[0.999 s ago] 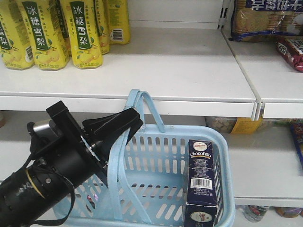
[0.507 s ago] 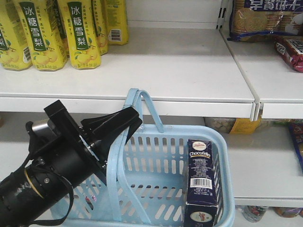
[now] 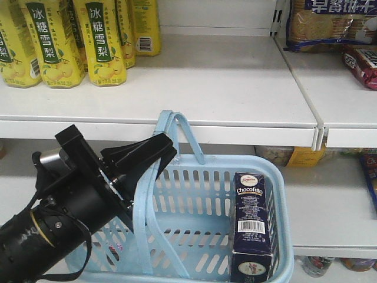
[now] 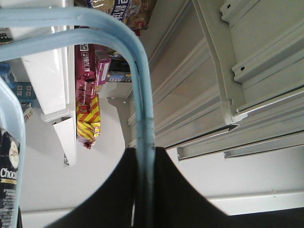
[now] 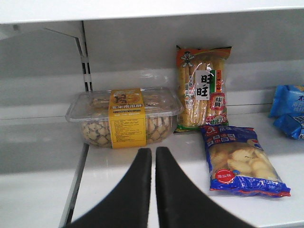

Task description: Left arm holds basket, right arm returns cookies

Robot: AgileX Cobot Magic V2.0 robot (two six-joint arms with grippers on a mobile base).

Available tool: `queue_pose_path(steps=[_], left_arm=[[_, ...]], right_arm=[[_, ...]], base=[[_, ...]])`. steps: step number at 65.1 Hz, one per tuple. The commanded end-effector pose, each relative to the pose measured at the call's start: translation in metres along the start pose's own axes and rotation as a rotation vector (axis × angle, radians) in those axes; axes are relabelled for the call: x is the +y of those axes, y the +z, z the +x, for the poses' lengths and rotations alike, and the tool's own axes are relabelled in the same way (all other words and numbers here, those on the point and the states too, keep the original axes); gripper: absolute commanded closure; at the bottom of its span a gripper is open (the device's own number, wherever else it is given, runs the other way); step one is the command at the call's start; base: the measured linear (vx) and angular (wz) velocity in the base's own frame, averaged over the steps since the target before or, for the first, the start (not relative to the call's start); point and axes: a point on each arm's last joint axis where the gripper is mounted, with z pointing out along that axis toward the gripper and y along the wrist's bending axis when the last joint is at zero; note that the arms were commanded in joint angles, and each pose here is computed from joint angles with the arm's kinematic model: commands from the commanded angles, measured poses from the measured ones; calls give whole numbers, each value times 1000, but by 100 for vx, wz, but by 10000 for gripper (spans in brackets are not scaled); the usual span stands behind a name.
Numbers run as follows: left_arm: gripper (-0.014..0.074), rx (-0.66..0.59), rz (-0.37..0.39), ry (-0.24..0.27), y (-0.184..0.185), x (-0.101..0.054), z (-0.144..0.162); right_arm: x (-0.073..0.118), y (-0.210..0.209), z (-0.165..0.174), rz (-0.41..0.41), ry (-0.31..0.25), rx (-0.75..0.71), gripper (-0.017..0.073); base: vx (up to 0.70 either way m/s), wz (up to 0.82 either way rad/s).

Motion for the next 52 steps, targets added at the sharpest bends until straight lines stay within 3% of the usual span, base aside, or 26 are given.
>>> queue_pose_path(steps=[1, 52], left_arm=[[596, -81, 189, -29, 3, -28, -8], [596, -81, 189, -29, 3, -28, -8]], right_arm=[[0, 0, -2, 1, -11, -65, 566], [0, 0, -2, 0, -11, -74, 566]], base=[[0, 1], [0, 0]])
